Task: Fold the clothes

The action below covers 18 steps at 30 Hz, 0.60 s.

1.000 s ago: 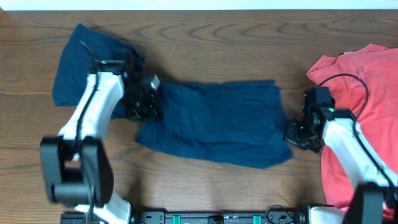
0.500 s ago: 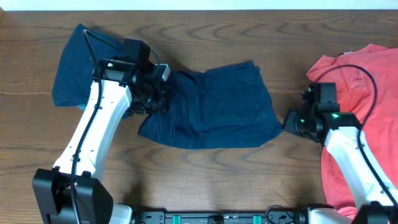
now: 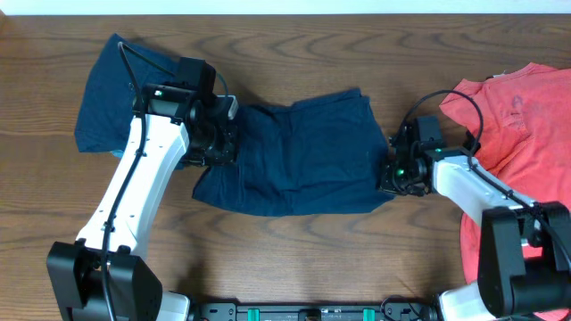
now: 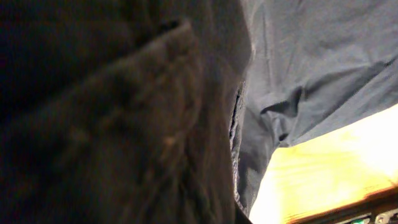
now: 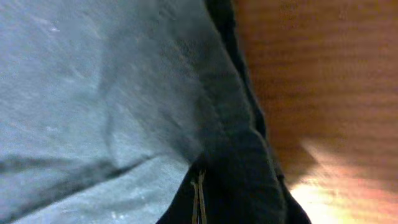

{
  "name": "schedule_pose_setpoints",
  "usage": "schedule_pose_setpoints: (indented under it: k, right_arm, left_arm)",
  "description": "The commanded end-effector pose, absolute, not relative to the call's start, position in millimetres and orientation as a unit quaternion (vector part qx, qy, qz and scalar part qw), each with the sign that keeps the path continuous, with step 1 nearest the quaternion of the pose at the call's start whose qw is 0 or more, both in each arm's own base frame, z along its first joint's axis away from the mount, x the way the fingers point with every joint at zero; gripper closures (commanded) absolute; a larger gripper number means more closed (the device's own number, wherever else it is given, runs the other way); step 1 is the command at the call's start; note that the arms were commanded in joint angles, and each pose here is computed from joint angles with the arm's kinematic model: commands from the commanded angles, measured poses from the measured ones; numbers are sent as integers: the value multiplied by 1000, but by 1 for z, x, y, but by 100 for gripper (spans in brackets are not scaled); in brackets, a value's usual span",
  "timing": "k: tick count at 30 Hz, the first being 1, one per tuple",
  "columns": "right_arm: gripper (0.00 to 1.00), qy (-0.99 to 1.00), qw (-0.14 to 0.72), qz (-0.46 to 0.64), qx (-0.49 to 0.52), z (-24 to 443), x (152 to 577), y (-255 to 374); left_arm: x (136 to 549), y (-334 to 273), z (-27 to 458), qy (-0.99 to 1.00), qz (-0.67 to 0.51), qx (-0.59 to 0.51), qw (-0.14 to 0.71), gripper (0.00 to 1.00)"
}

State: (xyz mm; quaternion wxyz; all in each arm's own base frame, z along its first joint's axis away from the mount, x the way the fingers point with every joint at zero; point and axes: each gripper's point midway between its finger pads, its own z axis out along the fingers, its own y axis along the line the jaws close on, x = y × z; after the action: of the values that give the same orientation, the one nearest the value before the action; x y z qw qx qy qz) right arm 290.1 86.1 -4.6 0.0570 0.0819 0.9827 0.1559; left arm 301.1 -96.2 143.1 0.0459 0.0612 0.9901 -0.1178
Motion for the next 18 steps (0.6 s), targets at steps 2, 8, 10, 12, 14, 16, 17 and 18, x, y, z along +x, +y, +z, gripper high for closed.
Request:
schedule_pose_setpoints:
  k: [2, 8, 10, 12, 14, 16, 17, 18]
  right_arm:
    - [99, 980, -16, 130, 153, -14, 260, 83]
    - [99, 984, -39, 88, 149, -17, 243, 86]
    - [99, 985, -34, 89, 141, -17, 245, 89]
    - [99, 985, -30, 90, 142, -17, 246, 91]
    - [99, 985, -29, 91, 143, -17, 247, 91]
    - [99, 985, -30, 88, 143, -17, 246, 90]
    - [99, 985, -31, 87, 143, -18, 245, 90]
    - [99, 985, -31, 86, 143, -18, 246, 90]
  left_arm:
    - [300, -76, 143, 995, -86, 41, 40, 94]
    - [301, -76, 145, 993, -112, 16, 38, 94]
    - [302, -83, 147, 990, -133, 19, 39, 94]
    - [302, -92, 150, 987, -159, 9, 39, 94]
    - [306, -102, 154, 981, -189, 1, 43, 94]
    - [312, -112, 158, 975, -214, -7, 53, 94]
    - [316, -117, 159, 974, -221, -17, 58, 94]
    - [319, -120, 160, 972, -223, -33, 61, 94]
